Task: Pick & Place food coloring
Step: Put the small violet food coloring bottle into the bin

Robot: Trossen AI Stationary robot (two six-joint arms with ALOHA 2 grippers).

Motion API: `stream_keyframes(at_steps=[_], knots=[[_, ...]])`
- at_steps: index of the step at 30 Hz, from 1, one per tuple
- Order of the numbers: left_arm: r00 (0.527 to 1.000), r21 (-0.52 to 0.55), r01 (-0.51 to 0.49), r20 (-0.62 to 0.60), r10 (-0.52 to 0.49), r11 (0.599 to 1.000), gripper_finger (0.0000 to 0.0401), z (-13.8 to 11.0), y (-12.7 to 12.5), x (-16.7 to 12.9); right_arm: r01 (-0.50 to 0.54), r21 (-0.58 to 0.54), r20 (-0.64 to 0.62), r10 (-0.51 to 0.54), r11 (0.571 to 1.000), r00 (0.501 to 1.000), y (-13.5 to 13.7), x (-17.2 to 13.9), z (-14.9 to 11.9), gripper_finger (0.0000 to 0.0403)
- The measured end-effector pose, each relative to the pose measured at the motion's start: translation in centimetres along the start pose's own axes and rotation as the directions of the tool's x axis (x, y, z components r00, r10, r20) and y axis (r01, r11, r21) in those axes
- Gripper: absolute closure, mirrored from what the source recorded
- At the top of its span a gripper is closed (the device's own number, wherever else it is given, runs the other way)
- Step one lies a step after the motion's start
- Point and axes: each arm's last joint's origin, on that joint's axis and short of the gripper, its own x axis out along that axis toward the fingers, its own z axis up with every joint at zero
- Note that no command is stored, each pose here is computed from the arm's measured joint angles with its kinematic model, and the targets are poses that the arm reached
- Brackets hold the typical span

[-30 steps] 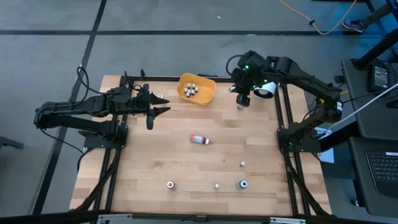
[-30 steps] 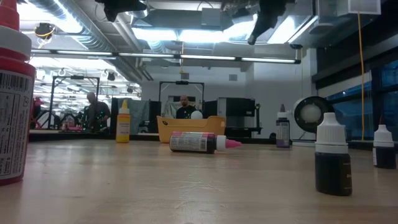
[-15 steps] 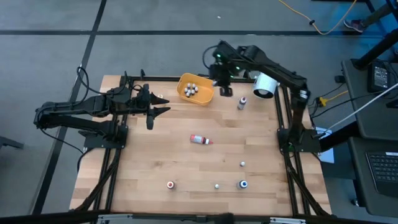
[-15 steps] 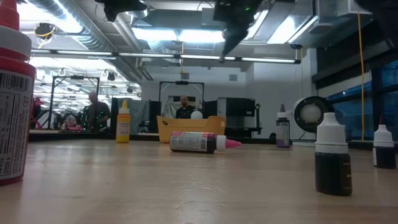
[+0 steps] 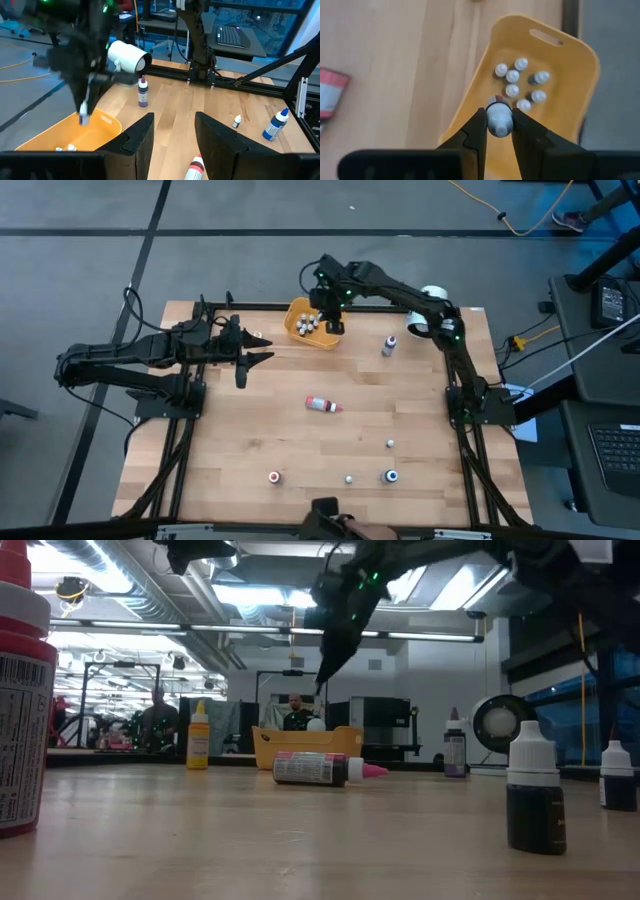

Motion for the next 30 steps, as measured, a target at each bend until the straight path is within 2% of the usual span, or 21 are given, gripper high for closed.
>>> stream_keyframes(at_steps=[6, 12, 30], knots=[[1.0, 0.0, 0.0, 0.0, 0.0, 1.0, 0.0262, 0.0, 0.0, 0.0, -0.012, 0.01, 0.001, 0.012, 1.0, 1.0, -0.9, 4.2, -0.3, 0.0322], [1.0, 0.0, 0.0, 0.0, 0.0, 1.0, 0.0262, 0.0, 0.0, 0.0, -0.038, 0.024, -0.04, 0.039, 0.999, 0.998, -1.1, 6.9, -1.0, 0.0325], [1.0, 0.0, 0.0, 0.0, 0.0, 1.0, 0.0262, 0.0, 0.0, 0.0, -0.038, 0.037, -0.081, 0.041, 0.999, 0.996, -0.9, 10.8, -1.8, 0.032]])
